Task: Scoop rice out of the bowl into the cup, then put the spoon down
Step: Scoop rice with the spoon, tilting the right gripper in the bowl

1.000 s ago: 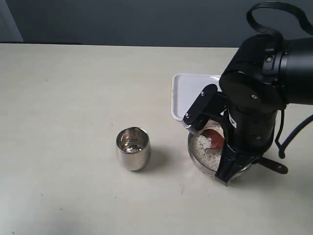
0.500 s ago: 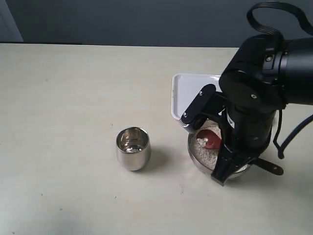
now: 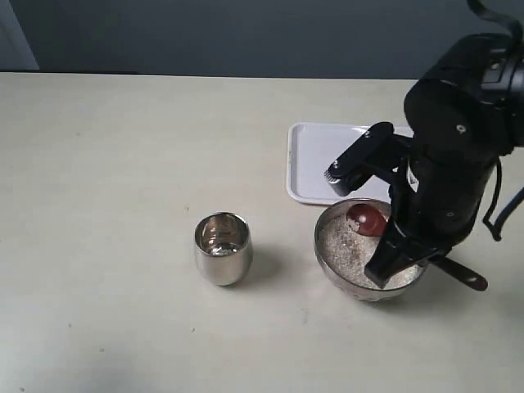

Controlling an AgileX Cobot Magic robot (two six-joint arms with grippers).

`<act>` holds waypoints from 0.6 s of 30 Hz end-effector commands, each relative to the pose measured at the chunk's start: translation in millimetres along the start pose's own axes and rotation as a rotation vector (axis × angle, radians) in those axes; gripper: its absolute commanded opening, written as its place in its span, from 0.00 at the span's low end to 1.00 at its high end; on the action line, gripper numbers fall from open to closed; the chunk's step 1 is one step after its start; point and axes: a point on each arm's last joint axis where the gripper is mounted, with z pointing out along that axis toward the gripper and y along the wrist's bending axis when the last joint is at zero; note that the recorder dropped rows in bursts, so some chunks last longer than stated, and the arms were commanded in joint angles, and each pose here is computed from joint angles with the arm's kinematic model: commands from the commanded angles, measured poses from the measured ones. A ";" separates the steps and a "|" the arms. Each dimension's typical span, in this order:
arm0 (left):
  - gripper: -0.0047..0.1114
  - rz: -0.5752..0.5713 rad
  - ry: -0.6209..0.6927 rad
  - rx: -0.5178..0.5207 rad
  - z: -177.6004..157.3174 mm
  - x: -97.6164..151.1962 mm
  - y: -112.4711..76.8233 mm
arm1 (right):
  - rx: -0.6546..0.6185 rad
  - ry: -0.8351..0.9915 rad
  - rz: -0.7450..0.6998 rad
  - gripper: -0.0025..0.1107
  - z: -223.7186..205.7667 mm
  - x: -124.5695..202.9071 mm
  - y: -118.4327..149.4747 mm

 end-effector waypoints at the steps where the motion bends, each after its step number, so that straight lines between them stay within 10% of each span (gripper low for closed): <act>1: 0.04 -0.008 -0.022 0.004 -0.7 -2.8 -0.1 | -0.008 -0.056 0.011 0.02 -10.0 2.1 -3.6; 18: 0.04 -0.008 -0.022 0.004 -0.7 -2.8 -0.1 | -0.102 -0.105 0.063 0.02 6.4 22.2 2.7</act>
